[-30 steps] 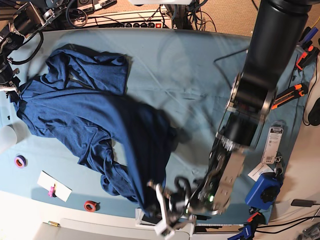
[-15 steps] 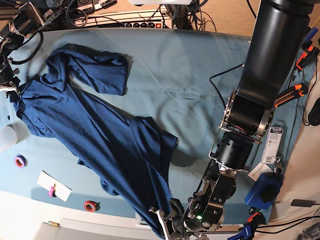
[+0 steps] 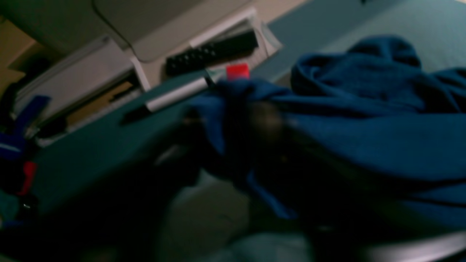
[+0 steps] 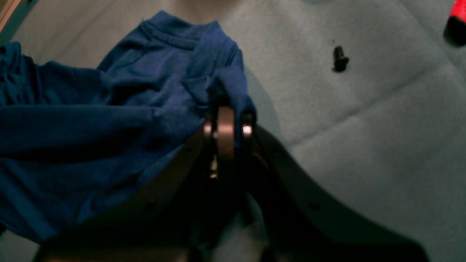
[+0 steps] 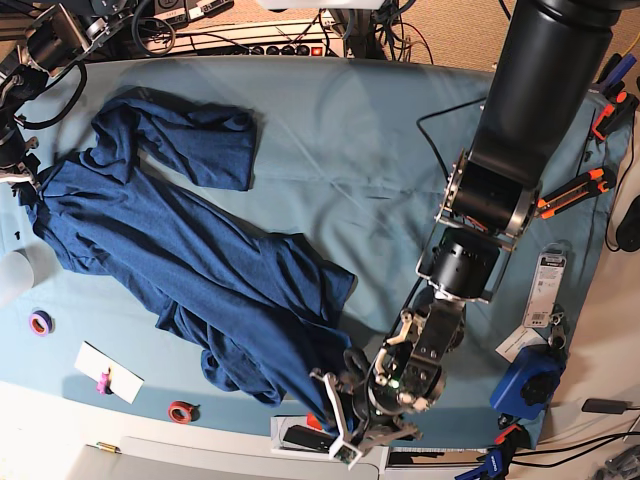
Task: Layout the t-shirt on the table in an organized manner, then fold the t-shirt properly
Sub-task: 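Drag the held fabric with the left gripper toward the table edge, then release the fabric and raise the left gripper over the t-shirt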
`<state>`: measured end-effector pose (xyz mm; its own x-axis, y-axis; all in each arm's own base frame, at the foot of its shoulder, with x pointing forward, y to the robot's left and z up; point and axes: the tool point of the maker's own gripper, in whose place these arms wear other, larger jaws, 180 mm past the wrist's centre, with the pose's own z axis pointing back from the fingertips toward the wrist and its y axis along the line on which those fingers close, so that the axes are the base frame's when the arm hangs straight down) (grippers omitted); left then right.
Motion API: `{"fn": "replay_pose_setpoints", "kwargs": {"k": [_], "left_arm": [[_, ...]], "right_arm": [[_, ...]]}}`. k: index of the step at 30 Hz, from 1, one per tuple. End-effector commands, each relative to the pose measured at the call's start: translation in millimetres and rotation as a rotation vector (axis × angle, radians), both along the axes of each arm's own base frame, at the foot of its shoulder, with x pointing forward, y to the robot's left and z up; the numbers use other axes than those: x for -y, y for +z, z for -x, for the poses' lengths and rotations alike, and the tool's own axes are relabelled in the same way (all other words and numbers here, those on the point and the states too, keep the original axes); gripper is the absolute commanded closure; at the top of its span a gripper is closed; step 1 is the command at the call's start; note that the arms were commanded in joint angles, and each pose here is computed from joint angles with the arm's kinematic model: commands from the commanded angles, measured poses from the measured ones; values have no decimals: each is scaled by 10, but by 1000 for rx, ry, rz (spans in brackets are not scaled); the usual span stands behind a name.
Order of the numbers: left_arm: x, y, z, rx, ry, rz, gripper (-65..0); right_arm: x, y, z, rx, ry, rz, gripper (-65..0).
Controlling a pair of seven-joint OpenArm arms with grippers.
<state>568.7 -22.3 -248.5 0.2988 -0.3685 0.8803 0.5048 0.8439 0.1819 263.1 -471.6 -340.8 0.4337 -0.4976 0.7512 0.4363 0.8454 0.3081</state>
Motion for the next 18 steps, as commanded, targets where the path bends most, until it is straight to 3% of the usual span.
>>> {"fn": "replay_pose_setpoints", "kwargs": {"k": [1, 5, 11, 14, 18], "left_arm": [[32, 304, -105, 72, 2, 25, -351], [10, 71, -20, 14, 25, 43, -371], [45, -429, 313, -219, -50, 32, -371], [91, -616, 606, -392, -151, 115, -371], [234, -643, 1046, -544, -350, 326, -371]], "right_arm": [[130, 254, -76, 60, -7, 50, 0], [133, 258, -78, 62, -8, 51, 0], [132, 259, -78, 62, -8, 51, 0], [132, 258, -77, 62, -8, 51, 0], [130, 267, -84, 68, -8, 49, 0]]}}
